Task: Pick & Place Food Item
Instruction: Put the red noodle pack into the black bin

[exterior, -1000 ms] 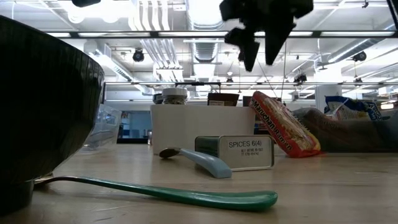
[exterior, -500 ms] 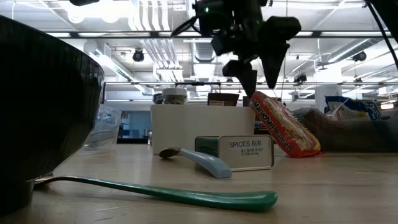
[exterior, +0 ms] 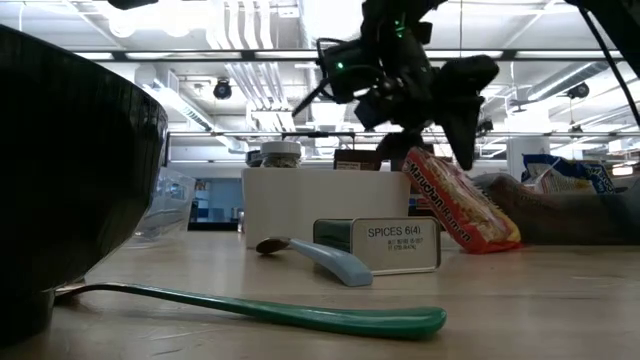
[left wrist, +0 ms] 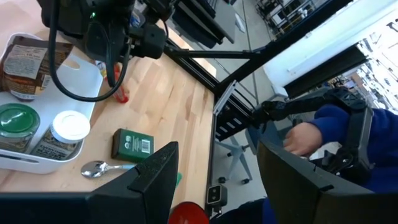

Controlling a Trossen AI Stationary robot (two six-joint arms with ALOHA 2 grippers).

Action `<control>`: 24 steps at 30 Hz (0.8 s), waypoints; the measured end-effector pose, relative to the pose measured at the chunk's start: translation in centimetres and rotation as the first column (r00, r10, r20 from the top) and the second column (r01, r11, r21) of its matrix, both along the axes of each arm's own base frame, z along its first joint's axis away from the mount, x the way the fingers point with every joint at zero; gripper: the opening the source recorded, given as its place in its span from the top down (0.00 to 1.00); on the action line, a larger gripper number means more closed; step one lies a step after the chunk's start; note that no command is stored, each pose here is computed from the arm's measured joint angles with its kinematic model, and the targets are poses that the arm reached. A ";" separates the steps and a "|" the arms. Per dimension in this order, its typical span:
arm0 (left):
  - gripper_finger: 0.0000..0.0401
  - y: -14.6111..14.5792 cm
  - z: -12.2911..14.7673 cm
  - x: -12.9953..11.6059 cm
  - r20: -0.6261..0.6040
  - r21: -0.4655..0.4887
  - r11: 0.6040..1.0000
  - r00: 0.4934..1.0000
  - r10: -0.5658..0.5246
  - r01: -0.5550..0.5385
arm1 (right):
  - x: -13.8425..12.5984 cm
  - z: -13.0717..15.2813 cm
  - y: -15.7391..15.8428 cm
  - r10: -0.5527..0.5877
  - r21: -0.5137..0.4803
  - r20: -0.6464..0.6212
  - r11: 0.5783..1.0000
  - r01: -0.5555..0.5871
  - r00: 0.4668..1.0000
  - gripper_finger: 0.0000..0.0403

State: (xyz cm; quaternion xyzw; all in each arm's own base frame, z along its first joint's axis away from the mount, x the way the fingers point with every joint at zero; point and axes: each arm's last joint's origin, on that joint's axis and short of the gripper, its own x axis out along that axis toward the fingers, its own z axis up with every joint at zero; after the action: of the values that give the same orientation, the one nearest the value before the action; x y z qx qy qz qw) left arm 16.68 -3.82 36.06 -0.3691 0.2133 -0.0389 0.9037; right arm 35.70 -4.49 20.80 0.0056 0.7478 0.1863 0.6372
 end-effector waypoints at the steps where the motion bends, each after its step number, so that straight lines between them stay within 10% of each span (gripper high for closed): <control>1: 0.45 0.0 0.0 0.0 0.000 0.000 1.000 1.000 0.000 0.000 | -0.1 -0.2 0.0 0.001 0.001 -0.008 1.000 -0.001 1.000 0.22; 24: 0.45 0.0 0.0 0.0 0.001 0.000 1.000 1.000 0.000 0.000 | -0.4 -0.4 0.6 -0.043 0.118 -0.019 0.992 0.045 0.999 0.85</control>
State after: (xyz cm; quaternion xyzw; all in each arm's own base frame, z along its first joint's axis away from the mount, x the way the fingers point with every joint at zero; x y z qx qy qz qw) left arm 16.68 -3.82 36.07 -0.3691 0.2127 -0.0391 0.9039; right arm 35.34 -3.84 20.44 0.0617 0.7404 0.2162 0.6334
